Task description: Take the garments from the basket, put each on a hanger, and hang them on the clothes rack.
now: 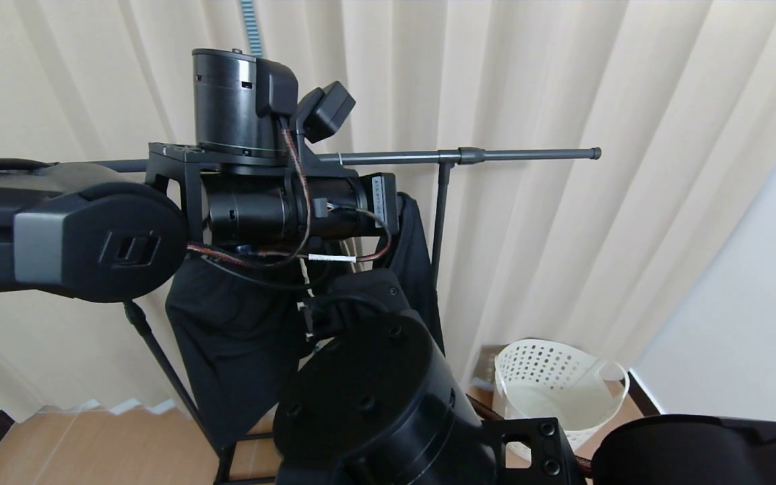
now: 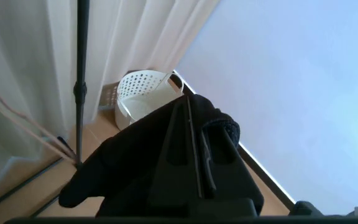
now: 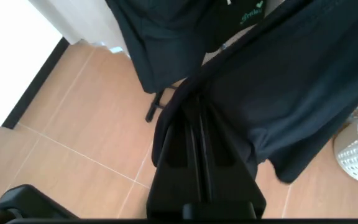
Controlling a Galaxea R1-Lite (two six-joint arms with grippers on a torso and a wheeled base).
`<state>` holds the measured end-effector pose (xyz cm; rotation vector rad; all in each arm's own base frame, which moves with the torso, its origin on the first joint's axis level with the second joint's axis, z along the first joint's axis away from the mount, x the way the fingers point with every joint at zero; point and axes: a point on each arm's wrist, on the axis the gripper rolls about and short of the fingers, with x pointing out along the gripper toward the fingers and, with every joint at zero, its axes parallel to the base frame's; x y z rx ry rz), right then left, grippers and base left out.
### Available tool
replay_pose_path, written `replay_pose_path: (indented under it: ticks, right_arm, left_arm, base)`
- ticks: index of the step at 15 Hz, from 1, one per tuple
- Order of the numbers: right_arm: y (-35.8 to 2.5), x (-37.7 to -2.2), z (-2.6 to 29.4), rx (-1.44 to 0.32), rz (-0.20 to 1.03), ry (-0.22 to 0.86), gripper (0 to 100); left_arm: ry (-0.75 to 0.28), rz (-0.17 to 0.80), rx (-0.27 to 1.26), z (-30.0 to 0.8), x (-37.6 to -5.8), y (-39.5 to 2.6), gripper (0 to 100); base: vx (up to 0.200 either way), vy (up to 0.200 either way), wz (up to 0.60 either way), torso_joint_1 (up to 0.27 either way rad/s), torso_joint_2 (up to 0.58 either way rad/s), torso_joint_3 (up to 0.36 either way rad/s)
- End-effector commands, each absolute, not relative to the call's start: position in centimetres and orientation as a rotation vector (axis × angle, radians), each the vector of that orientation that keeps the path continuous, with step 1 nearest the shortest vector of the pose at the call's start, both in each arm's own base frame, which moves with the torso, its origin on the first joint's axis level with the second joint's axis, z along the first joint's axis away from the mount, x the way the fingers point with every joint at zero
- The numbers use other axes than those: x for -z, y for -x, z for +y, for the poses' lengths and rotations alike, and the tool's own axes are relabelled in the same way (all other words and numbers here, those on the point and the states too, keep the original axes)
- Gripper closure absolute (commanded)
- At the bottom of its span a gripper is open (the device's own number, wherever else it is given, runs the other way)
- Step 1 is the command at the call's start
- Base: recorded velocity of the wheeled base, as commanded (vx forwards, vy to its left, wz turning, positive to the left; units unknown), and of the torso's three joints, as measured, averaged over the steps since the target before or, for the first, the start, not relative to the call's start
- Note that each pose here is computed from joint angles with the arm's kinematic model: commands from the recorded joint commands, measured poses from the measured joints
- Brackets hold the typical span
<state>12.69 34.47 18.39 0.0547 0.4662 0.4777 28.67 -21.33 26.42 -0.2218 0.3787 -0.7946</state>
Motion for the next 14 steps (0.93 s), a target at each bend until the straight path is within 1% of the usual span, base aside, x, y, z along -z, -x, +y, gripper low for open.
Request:
replay_pose_path:
  ticks: [1, 2, 4, 5, 6, 7, 8, 9, 10, 11, 14]
  right_arm:
    - [-13.2, -19.0, 32.9, -0.454, 0.467, 0.004, 100]
    - [-13.4, -19.2, 31.9, -0.438, 0.476, 0.052, 100]
    - [-15.1, -19.7, 29.2, -0.376, 0.484, 0.144, 100]
    - [-16.5, -19.9, 28.0, -0.326, 0.482, 0.165, 100]
    - [-17.0, -19.9, 27.4, -0.304, 0.484, 0.177, 100]
    - [-18.7, -20.0, 25.9, -0.231, 0.478, 0.212, 100]
    - [-19.8, -19.9, 25.3, -0.174, 0.47, 0.219, 100]
    - [-21.3, -19.8, 24.8, -0.091, 0.449, 0.209, 100]
    - [-22.1, -20.0, 25.1, -0.079, 0.424, 0.178, 100]
    - [-22.8, -19.9, 25.3, -0.072, 0.4, 0.149, 100]
    - [-25.6, -19.7, 26.1, -0.037, 0.329, 0.063, 100]
  left_arm:
    - [0.225, 0.375, 0.764, -20.4, -26.5, -29.2, 100]
    - [0.22, 0.369, 0.755, -20.1, -26.5, -29.4, 100]
    - [0.159, 0.383, 0.715, -18.5, -26.8, -29.5, 100]
    - [0.124, 0.399, 0.702, -17.6, -27.0, -29.1, 100]
    - [0.107, 0.407, 0.695, -17.4, -27.0, -29.0, 100]
    - [0.052, 0.421, 0.662, -16.5, -27.2, -28.5, 100]
    - [0.015, 0.434, 0.643, -16.2, -27.2, -28.2, 100]
    - [-0.066, 0.468, 0.604, -15.6, -27.1, -27.4, 100]
    - [-0.114, 0.508, 0.585, -15.3, -26.8, -26.9, 100]
    - [-0.143, 0.555, 0.577, -15.1, -26.2, -26.5, 100]
    - [-0.187, 0.638, 0.525, -14.7, -24.7, -25.2, 100]
  base:
    - [0.0, 0.0, 0.0, 0.0, 0.0, 0.0]
    - [0.0, 0.0, 0.0, 0.0, 0.0, 0.0]
    - [0.0, 0.0, 0.0, 0.0, 0.0, 0.0]
    - [0.0, 0.0, 0.0, 0.0, 0.0, 0.0]
    - [0.0, 0.0, 0.0, 0.0, 0.0, 0.0]
    - [0.0, 0.0, 0.0, 0.0, 0.0, 0.0]
    - [0.0, 0.0, 0.0, 0.0, 0.0, 0.0]
    - [0.0, 0.0, 0.0, 0.0, 0.0, 0.0]
    - [0.0, 0.0, 0.0, 0.0, 0.0, 0.0]
    - [0.0, 0.0, 0.0, 0.0, 0.0, 0.0]
    - [0.0, 0.0, 0.0, 0.0, 0.0, 0.0]
